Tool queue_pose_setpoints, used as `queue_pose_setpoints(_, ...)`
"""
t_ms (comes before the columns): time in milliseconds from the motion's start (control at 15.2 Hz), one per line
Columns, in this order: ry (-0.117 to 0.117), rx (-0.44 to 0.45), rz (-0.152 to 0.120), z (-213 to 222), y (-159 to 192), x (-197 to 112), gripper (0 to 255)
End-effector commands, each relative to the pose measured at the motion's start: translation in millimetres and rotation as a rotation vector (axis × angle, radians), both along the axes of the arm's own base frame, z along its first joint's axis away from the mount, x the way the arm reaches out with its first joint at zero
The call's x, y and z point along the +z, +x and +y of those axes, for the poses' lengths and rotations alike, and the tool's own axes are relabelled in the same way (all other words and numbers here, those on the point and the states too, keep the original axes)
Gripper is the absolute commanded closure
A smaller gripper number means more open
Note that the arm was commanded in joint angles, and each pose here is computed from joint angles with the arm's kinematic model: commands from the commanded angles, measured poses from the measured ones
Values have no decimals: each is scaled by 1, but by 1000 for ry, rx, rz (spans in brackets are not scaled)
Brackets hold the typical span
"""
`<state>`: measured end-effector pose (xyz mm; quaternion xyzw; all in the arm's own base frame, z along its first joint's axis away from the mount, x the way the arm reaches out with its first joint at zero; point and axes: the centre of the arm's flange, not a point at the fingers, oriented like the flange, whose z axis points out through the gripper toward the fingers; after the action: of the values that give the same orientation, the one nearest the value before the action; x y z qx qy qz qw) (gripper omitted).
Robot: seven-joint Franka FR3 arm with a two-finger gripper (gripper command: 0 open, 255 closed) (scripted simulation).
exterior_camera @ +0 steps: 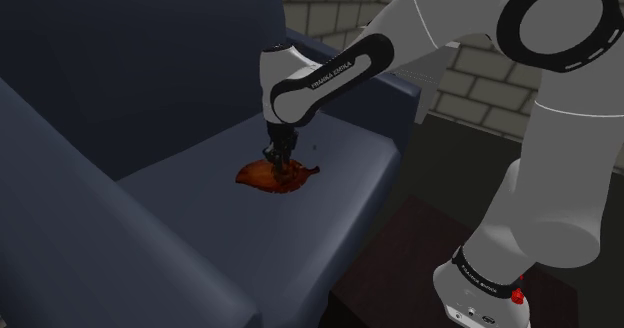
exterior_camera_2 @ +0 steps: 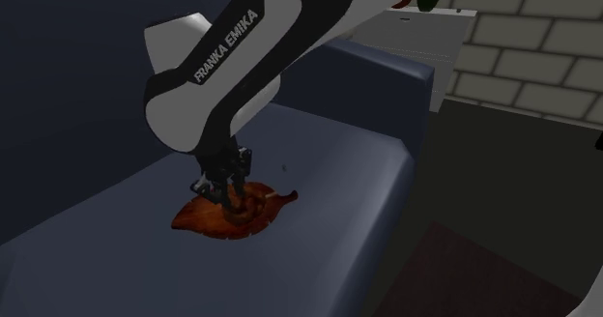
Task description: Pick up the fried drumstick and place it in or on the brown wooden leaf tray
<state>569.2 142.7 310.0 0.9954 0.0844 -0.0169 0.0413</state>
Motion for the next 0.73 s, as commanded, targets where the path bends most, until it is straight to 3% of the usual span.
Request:
queue_pose_setpoints(0, 0, 0, 0, 0, 0, -12, 255)
queue_pose_setpoints(528, 0, 0, 0, 1, 0, -12, 255)
queue_pose_setpoints(594, 0, 0, 0, -2, 1, -12, 0)
queue_pose_setpoints(660, 0, 0, 0, 0, 2, -13, 0)
